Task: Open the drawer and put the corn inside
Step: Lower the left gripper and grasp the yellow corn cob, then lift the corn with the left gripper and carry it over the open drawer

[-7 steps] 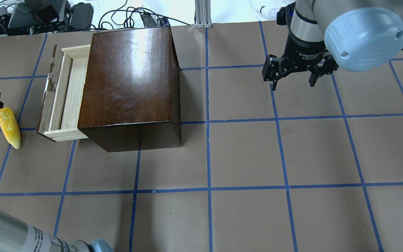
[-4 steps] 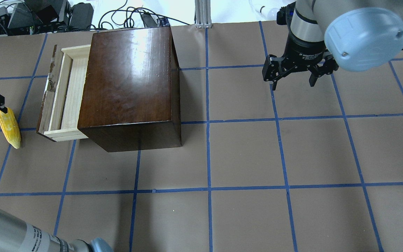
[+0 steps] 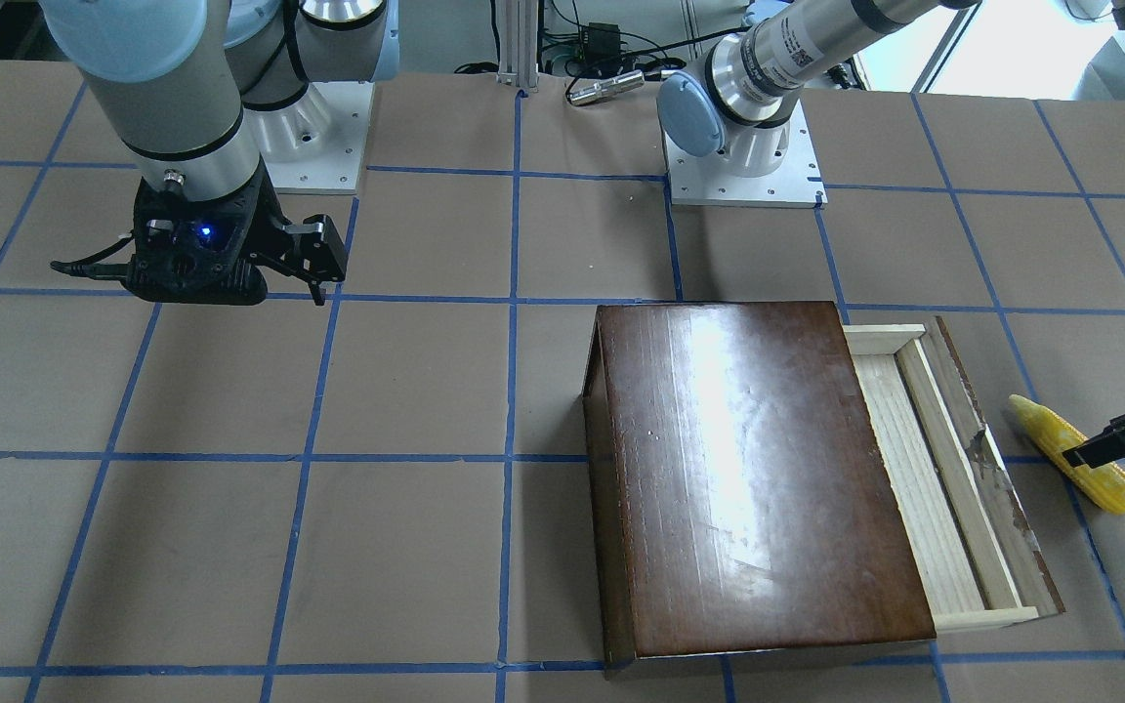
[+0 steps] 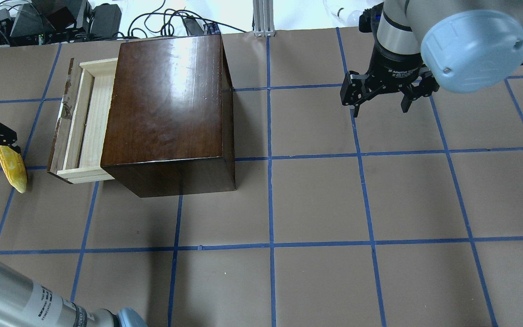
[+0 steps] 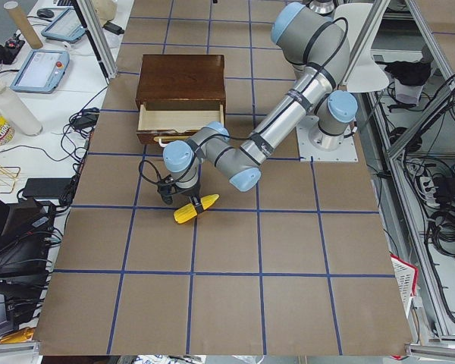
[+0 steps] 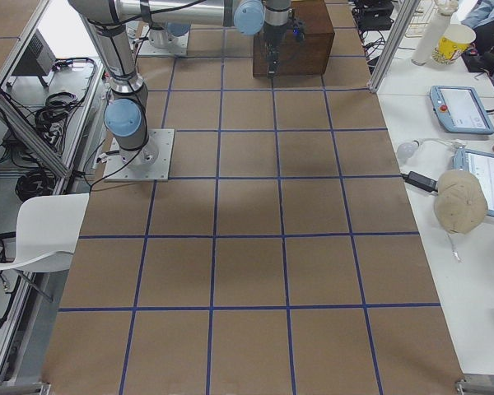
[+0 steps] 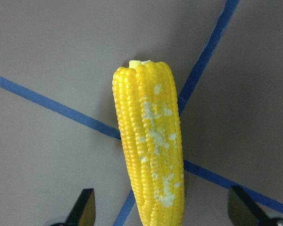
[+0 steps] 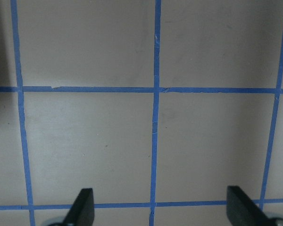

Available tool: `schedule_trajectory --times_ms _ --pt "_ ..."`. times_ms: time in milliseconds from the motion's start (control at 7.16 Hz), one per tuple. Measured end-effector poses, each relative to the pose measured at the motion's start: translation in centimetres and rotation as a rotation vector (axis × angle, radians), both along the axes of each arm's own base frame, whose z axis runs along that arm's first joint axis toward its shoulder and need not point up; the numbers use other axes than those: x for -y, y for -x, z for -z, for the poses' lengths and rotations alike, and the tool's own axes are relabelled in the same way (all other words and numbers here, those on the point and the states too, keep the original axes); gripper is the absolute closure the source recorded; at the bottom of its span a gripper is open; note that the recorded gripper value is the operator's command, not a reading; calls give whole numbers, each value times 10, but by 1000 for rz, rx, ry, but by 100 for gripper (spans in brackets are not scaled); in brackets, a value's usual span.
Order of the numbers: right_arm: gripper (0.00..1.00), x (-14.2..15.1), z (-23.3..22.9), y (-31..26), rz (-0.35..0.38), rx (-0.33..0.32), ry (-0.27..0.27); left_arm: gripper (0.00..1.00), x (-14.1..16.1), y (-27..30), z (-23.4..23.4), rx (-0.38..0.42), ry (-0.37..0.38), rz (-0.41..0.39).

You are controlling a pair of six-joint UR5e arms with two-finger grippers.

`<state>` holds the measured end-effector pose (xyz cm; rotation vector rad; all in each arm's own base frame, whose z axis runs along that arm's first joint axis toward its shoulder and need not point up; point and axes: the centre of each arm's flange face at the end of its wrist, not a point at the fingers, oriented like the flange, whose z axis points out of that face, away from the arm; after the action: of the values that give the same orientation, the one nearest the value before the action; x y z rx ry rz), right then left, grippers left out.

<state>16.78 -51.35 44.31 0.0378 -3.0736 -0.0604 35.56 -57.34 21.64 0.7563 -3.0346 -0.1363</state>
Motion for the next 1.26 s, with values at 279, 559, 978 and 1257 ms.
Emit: schedule_trajectory --times_ms 279,559,978,1257 --pt "0 0 0 0 0 0 0 5 3 -3 15 -1 -6 4" --pt "0 0 0 0 0 0 0 78 5 -6 28 -1 -9 0" --pt "0 0 0 0 0 0 -1 100 6 -7 32 -1 -12 6" --pt "0 0 0 0 0 0 -1 100 7 -6 21 -1 -3 35"
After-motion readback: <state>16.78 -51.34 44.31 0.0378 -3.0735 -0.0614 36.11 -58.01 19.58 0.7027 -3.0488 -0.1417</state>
